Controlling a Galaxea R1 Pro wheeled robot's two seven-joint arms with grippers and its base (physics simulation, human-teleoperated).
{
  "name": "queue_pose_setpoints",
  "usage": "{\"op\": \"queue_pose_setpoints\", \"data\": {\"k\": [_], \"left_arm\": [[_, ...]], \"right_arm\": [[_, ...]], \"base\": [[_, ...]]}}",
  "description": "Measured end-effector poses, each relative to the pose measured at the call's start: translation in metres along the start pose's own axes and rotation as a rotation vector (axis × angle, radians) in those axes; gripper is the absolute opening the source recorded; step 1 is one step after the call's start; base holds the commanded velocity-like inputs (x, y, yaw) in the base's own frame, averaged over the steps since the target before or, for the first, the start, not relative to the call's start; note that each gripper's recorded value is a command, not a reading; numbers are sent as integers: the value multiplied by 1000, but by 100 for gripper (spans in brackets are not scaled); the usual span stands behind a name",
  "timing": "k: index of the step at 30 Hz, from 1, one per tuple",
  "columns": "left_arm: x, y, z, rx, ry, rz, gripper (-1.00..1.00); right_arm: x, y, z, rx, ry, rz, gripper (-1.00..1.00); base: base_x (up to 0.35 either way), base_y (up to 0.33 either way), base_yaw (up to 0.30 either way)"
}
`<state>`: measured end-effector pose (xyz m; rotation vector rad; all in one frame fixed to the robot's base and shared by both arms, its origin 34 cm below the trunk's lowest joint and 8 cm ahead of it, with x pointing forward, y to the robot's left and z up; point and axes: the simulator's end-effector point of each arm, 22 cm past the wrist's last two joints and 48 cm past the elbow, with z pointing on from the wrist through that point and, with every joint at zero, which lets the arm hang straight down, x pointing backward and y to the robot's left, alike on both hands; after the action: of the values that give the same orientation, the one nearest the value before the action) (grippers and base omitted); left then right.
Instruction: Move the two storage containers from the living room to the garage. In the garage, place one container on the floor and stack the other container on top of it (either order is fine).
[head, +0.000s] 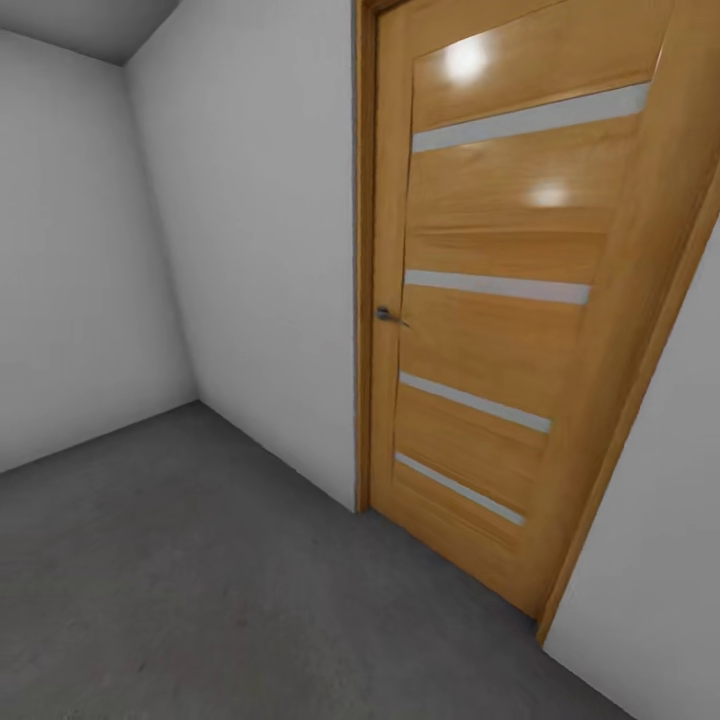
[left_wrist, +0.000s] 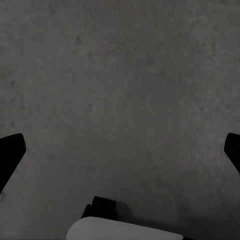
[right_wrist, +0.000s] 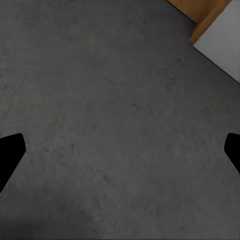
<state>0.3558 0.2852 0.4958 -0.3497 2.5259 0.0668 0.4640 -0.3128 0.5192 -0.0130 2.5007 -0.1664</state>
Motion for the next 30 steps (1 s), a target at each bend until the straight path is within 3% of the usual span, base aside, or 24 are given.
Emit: {"op": "queue_pose_setpoints", "data": {"k": [7,12,22,30], "left_arm": [[0,0,0,0,0,0,100],[0,0,0,0,0,0,100],[0,0,0,0,1,0,100],[-2,-1,0,2,-4,-1,100]], "right_arm": [[0,0,0,0,0,0,100],[0,0,0,0,0,0,100],[0,-1,0,1,0,0,100],[-2,-1,0,1,-5,0,100]], "base": [[243,187,289],[243,187,93],[243,187,-3],[243,187,-205]]}}
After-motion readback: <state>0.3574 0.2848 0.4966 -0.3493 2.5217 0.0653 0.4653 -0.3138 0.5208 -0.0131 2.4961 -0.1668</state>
